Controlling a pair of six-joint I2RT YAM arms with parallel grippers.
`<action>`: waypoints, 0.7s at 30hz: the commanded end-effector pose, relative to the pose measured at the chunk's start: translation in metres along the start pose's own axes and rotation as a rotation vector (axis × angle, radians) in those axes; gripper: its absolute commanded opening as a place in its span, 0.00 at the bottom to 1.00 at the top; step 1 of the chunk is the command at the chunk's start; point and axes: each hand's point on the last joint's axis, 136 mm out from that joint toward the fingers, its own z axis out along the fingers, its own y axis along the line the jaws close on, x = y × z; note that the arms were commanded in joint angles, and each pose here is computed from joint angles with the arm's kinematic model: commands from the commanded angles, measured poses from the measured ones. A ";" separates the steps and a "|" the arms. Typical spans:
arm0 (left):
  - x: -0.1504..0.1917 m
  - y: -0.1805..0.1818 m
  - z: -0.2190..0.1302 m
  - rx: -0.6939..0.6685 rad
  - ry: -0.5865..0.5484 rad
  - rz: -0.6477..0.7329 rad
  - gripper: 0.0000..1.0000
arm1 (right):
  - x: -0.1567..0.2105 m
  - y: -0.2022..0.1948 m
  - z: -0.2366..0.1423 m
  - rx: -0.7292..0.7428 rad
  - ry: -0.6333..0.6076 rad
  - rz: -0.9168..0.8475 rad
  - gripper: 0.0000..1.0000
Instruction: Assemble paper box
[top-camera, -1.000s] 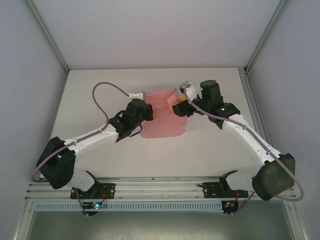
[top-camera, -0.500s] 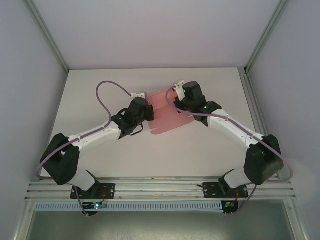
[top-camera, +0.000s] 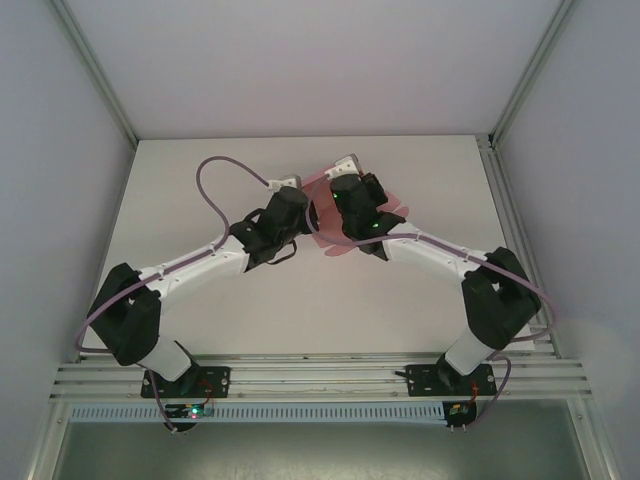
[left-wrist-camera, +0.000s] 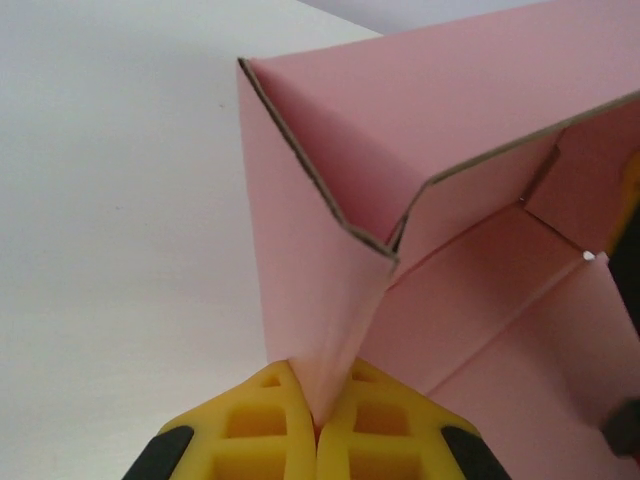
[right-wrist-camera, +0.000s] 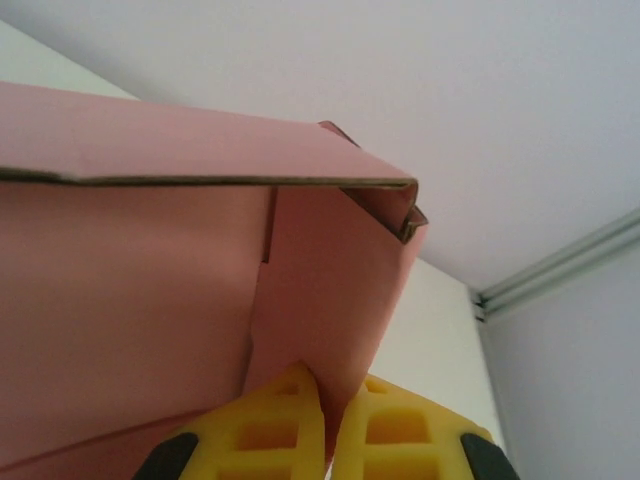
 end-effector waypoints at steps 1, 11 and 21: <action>-0.011 -0.019 -0.016 0.007 -0.031 -0.061 0.00 | 0.030 -0.063 0.012 0.382 0.157 -0.130 0.00; -0.011 -0.025 -0.013 0.024 -0.034 -0.099 0.00 | 0.010 -0.043 0.019 0.246 0.044 -0.093 0.08; -0.016 -0.034 -0.021 0.098 -0.074 -0.019 0.00 | -0.012 0.009 -0.043 -0.670 -0.169 0.265 0.33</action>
